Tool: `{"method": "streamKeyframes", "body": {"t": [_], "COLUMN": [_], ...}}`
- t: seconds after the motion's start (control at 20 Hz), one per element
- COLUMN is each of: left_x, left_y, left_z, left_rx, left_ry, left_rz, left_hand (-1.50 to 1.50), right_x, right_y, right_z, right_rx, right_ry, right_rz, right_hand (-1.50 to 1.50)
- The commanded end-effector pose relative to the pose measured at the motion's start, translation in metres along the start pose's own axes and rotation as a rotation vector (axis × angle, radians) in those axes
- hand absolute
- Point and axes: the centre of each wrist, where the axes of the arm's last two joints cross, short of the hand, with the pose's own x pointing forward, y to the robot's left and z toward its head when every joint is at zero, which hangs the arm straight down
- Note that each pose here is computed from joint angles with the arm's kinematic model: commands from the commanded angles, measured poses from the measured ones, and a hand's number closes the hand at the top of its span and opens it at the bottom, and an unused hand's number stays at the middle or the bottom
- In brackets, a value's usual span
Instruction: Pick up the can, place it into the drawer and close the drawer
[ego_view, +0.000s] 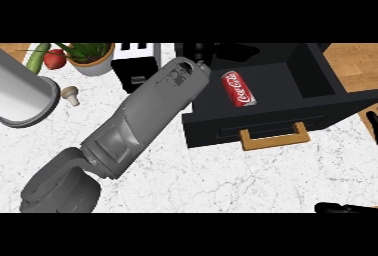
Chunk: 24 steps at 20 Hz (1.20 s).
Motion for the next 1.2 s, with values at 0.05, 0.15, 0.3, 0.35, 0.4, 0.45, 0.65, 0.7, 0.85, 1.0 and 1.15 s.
{"method": "streamKeyframes", "body": {"t": [0.05,0.15,0.3,0.35,0.4,0.45,0.65,0.7,0.85,1.0,1.15], "left_x": [0.004,0.003,0.009,0.010,0.013,0.010,0.021,0.032,0.033,0.043,0.035], "left_y": [-0.003,0.000,-0.005,-0.001,-0.001,-0.002,0.000,-0.005,-0.006,-0.008,-0.006], "left_z": [0.003,-0.001,0.004,0.000,-0.001,0.003,-0.003,-0.001,0.000,0.000,0.001], "left_rx": [0.010,0.009,-0.007,0.003,0.019,0.022,0.020,0.032,0.024,0.058,0.002], "left_ry": [0.019,0.021,0.028,0.032,0.012,0.026,-0.003,-0.013,-0.023,-0.013,-0.013], "left_rz": [0.044,0.050,0.086,0.113,0.125,0.143,0.169,0.150,0.147,0.137,0.159], "left_hand": [-1.50,-1.50,-1.50,-1.50,-1.50,-1.50,-1.50,-1.50,-1.50,-1.50,-1.50], "right_x": [0.009,0.015,0.018,0.031,0.028,0.026,0.029,0.035,0.018,0.011,-0.015], "right_y": [-0.010,-0.003,0.006,0.004,0.005,0.007,0.008,0.017,0.021,0.032,0.049], "right_z": [-0.005,0.001,-0.010,-0.006,-0.009,-0.010,-0.019,-0.016,-0.033,-0.043,-0.046], "right_rx": [0.031,0.053,0.082,0.086,0.099,0.101,0.101,0.132,0.144,0.158,0.225], "right_ry": [-0.076,-0.099,-0.141,-0.160,-0.163,-0.176,-0.200,-0.198,-0.203,-0.197,-0.166], "right_rz": [0.162,0.207,0.286,0.316,0.331,0.336,0.511,0.540,0.668,0.771,0.877], "right_hand": [-1.50,-1.50,-1.50,-1.50,-1.50,-1.50,-1.50,-1.50,-1.50,-1.50,-1.50]}}
